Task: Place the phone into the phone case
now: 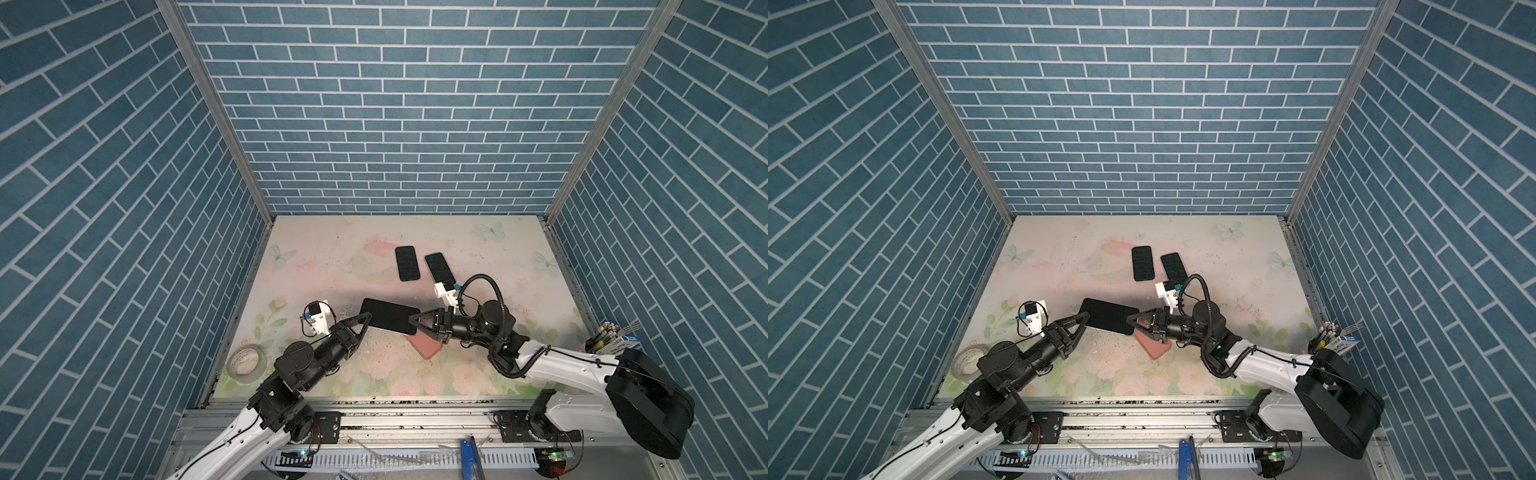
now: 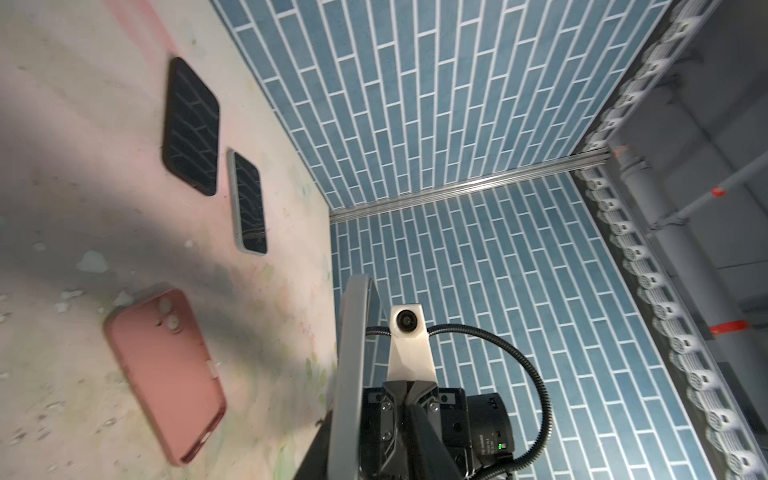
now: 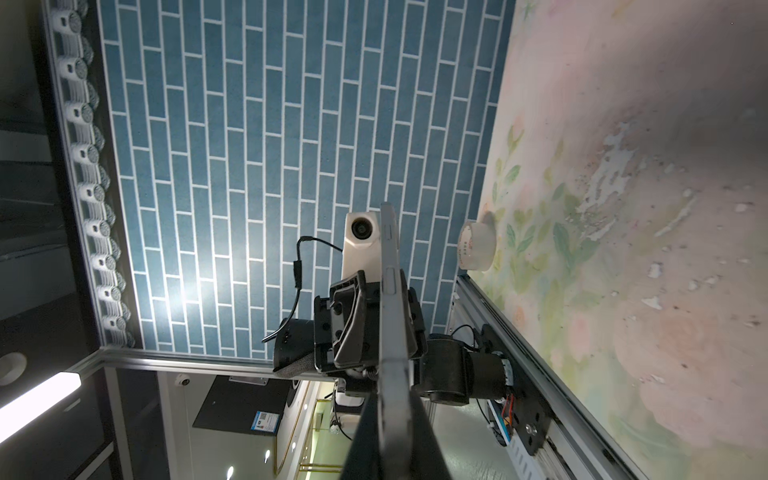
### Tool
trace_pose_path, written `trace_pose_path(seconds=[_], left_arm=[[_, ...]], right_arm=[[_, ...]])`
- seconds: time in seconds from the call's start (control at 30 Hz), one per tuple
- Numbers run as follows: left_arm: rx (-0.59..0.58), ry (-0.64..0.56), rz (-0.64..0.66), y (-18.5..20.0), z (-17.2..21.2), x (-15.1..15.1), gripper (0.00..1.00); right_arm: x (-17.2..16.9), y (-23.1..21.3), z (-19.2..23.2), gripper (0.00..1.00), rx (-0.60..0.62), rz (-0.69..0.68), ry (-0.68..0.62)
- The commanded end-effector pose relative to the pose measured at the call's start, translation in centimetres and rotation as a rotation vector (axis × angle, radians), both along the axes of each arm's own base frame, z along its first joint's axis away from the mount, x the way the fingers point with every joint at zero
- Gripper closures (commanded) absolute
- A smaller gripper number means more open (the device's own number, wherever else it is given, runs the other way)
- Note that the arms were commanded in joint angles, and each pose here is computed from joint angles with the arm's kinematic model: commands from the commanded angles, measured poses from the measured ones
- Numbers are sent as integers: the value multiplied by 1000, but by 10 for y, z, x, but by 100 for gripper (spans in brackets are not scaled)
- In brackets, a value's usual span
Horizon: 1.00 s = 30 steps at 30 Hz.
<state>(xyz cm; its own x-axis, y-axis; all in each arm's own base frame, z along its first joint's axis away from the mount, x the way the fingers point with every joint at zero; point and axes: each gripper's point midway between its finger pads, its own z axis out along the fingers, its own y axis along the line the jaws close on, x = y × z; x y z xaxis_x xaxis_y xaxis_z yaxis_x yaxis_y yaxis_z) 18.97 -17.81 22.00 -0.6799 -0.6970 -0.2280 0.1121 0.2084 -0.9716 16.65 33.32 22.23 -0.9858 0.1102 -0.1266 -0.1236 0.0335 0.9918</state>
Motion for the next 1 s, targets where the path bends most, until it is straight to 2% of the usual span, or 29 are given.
trace_pose_path(seconds=[0.0, 0.17, 0.3, 0.5, 0.63, 0.8, 0.97], left_arm=[[143, -20, -15, 8, -5, -9, 68], [262, 55, -23, 22, -36, -22, 67], [314, 85, -9, 32, -52, -28, 66], [342, 87, -7, 33, -60, -28, 65], [413, 88, -48, 26, -61, -25, 65], [611, 76, -144, 8, -61, -13, 65], [952, 184, -337, -15, -85, 13, 74]], right_arm=[[7, -20, -32, 100, -150, -59, 11], [8, -52, -42, 100, -337, -127, -54], [7, -84, -46, 100, -483, -201, -95], [9, -116, -53, 100, -574, -291, -112], [13, -127, -56, 100, -574, -341, -124], [15, -135, -50, 100, -542, -390, -181], [20, -150, -54, 100, -496, -498, -231]])
